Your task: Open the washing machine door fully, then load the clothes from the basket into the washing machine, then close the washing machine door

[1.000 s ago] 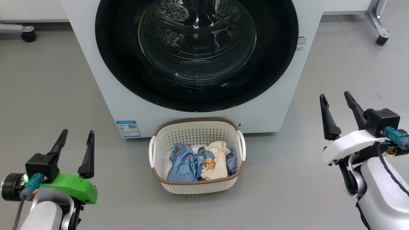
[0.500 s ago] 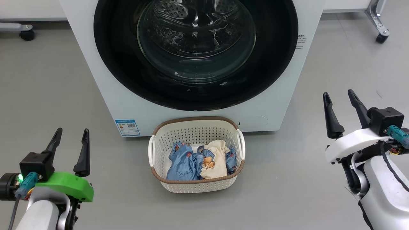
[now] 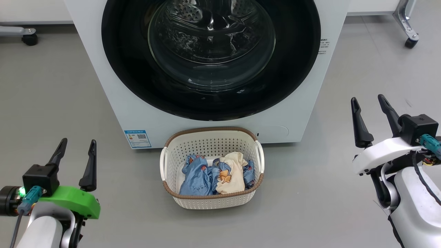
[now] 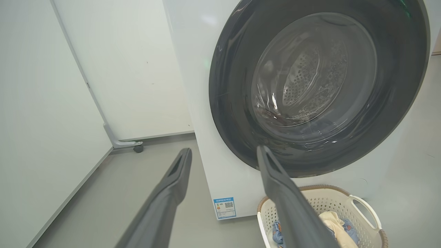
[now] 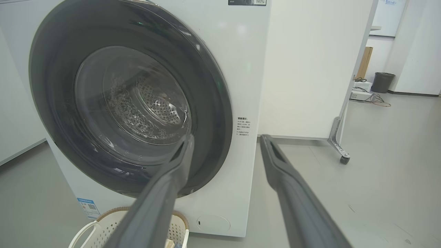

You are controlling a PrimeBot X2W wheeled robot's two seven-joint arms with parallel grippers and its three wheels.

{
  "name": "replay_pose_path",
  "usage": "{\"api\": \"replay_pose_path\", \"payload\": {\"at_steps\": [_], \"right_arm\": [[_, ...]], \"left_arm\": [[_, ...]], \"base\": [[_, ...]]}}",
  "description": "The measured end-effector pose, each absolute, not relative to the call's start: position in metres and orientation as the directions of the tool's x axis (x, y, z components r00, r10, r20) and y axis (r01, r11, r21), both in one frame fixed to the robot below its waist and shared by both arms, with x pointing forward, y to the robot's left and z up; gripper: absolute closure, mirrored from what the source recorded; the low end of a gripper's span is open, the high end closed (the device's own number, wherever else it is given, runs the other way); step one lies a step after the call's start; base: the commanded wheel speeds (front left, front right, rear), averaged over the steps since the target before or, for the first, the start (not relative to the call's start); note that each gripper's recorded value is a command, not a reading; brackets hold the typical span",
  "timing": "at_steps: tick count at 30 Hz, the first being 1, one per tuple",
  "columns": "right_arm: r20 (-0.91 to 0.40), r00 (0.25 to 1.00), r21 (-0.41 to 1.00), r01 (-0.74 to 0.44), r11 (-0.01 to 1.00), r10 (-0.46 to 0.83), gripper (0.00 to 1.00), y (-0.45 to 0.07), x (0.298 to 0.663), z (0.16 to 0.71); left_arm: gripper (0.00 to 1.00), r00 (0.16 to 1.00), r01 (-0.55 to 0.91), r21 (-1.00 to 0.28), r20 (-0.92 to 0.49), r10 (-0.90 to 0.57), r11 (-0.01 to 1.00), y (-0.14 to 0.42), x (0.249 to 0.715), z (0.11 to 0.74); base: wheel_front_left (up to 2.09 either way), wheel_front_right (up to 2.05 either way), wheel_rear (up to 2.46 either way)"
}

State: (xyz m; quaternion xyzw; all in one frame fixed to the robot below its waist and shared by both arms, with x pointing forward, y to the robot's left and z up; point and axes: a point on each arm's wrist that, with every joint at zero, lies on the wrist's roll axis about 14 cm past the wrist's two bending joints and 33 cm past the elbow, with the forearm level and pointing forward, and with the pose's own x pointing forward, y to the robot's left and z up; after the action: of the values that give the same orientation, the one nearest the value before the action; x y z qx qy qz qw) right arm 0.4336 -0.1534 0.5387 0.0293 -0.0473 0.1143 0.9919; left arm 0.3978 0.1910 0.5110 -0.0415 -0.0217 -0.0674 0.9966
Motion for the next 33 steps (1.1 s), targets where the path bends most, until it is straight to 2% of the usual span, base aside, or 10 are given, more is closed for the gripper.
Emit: {"api": "replay_pose_path", "payload": {"at_steps": [16,33], "right_arm": [[0.108,0.97,0.046,-0.225,0.973,0.219,0.0,-0.1552,0.4353,0.5411],[0.098,0.974,0.059,-0.212,0.976,0.205,0.0,-0.1597,0.4391,0.5357]], "left_arm": [[0.0,0.99,0.137,-0.064,0.044,-0.134,0.989,0.193,0.3959,0.5097],[0.0,0.992,0.122,-0.082,0.033,-0.12,0.989,0.1962,0.3993,0.5043]], "base": [[0.36,0.36,-0.72],[0.71,0.71,-1.42]]}}
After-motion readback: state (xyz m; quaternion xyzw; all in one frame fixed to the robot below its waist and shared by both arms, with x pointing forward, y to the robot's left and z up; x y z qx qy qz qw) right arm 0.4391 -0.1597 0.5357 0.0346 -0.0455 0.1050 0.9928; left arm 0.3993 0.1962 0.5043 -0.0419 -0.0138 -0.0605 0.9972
